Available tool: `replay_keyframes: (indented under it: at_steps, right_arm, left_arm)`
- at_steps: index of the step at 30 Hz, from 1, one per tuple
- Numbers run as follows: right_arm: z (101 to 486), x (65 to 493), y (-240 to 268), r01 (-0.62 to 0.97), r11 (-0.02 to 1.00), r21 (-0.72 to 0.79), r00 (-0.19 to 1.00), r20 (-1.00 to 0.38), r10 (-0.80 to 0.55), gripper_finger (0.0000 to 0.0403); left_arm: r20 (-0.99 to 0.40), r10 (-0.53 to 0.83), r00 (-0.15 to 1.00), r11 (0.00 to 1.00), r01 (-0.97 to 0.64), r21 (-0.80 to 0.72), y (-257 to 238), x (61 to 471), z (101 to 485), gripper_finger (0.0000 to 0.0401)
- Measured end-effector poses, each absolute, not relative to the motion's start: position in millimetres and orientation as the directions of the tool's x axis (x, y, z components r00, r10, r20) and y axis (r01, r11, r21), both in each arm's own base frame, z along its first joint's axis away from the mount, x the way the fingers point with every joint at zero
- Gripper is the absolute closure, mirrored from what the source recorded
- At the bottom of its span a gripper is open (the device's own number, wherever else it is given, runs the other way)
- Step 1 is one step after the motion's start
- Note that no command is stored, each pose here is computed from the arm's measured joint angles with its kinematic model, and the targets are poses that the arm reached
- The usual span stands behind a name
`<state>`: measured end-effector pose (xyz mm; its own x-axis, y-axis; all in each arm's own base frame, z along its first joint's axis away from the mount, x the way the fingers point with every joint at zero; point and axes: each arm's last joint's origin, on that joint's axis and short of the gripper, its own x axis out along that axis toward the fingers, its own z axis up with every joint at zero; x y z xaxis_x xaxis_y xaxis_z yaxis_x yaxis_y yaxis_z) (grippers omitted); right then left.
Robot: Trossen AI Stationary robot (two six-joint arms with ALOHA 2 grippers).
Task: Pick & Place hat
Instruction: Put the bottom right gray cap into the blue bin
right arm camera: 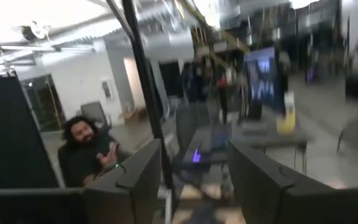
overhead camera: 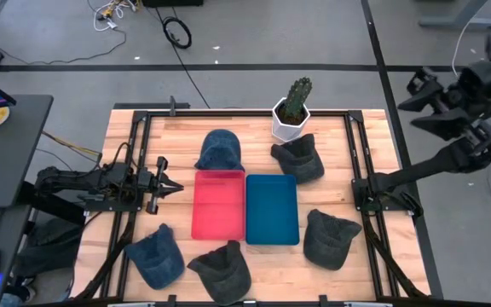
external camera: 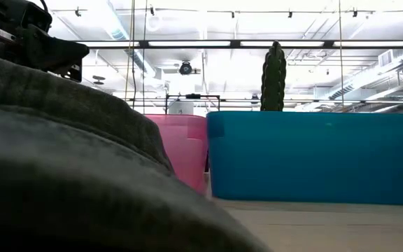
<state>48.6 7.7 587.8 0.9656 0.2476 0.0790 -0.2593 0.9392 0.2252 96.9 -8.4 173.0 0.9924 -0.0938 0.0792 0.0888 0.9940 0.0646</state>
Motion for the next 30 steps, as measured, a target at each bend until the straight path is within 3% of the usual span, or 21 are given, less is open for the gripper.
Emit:
replay_keyframes:
  at_steps: [5,10,15,20,30]
  right_arm:
    - [570,65,8,-0.161,0.900,0.404,0.951,-0.181,0.252,0.0215]
    - [534,84,9,0.153,0.792,0.592,0.805,-0.539,0.248,0.0215]
    - [516,112,18,0.207,0.708,0.675,0.742,-0.580,0.336,0.0215]
    - [492,126,33,0.292,0.710,0.641,0.602,-0.700,0.385,0.0215]
    - [435,142,77,0.357,0.835,0.419,0.391,-0.879,0.274,0.0215]
  left_arm:
    - [0.079,-0.094,0.992,0.994,0.089,0.065,-8,97,173,0.0371]
    - [0.079,-0.094,0.992,0.994,0.088,0.065,-8,97,173,0.0371]
    - [0.079,-0.094,0.992,0.994,0.089,0.065,-8,97,173,0.0371]
    - [0.079,-0.094,0.992,0.994,0.089,0.065,-8,97,173,0.0371]
    - [0.079,-0.094,0.992,0.994,0.089,0.065,-8,97,173,0.0371]
